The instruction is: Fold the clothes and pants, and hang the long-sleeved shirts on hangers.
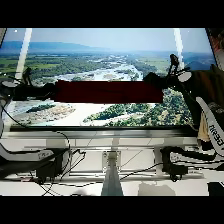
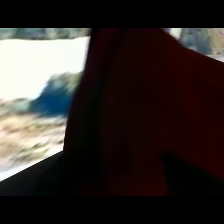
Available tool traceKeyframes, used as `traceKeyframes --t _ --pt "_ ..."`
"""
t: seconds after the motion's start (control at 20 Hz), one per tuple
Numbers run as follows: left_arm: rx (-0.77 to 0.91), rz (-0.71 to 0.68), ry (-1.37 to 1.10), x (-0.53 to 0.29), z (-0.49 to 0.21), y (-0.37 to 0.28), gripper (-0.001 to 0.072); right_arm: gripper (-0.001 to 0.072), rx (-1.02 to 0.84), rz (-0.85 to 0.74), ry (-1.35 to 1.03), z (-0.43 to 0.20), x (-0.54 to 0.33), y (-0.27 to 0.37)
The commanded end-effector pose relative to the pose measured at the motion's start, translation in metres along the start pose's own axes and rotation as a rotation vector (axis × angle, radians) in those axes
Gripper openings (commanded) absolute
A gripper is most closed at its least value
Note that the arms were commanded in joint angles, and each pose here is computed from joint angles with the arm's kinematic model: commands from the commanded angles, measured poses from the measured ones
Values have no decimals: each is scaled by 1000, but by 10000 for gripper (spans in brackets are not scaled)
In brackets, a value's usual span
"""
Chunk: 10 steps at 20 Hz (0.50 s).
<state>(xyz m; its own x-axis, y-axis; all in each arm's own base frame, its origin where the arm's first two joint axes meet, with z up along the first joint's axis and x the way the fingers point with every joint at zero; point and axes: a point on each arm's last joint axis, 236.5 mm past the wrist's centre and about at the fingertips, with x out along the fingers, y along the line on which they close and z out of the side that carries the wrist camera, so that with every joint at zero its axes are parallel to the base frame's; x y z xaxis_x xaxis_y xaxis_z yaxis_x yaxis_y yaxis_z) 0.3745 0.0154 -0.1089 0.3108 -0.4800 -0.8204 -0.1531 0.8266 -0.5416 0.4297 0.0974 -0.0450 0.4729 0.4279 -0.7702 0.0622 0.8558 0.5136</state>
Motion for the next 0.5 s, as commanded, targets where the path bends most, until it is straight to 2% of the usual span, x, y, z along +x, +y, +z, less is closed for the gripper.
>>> traceKeyframes --t 0.0,0.05,0.1,0.15,0.2,0.25,0.35,0.45 --pt "52 22 31 31 -5 -4 413 669 -51 52 38 6 -12 26" --pt "68 27 22 32 -2 -7 204 589 -69 64 31 11 -14 35" --pt "83 23 12 29 4 -12 36 459 -89 73 18 16 -15 44" --pt "100 19 -7 22 13 -18 22 305 -115 81 3 21 -15 53" --pt "127 22 -29 12 23 -24 22 264 -155 91 -11 24 -15 64" --pt "159 26 -58 -2 35 -32 21 256 -175 98 -24 26 -14 73" --pt "236 44 -113 -36 51 -52 21 15 -216 113 -57 29 -11 94" --pt "258 22 -150 -69 54 -80 21 14 -257 135 -79 27 -4 118"
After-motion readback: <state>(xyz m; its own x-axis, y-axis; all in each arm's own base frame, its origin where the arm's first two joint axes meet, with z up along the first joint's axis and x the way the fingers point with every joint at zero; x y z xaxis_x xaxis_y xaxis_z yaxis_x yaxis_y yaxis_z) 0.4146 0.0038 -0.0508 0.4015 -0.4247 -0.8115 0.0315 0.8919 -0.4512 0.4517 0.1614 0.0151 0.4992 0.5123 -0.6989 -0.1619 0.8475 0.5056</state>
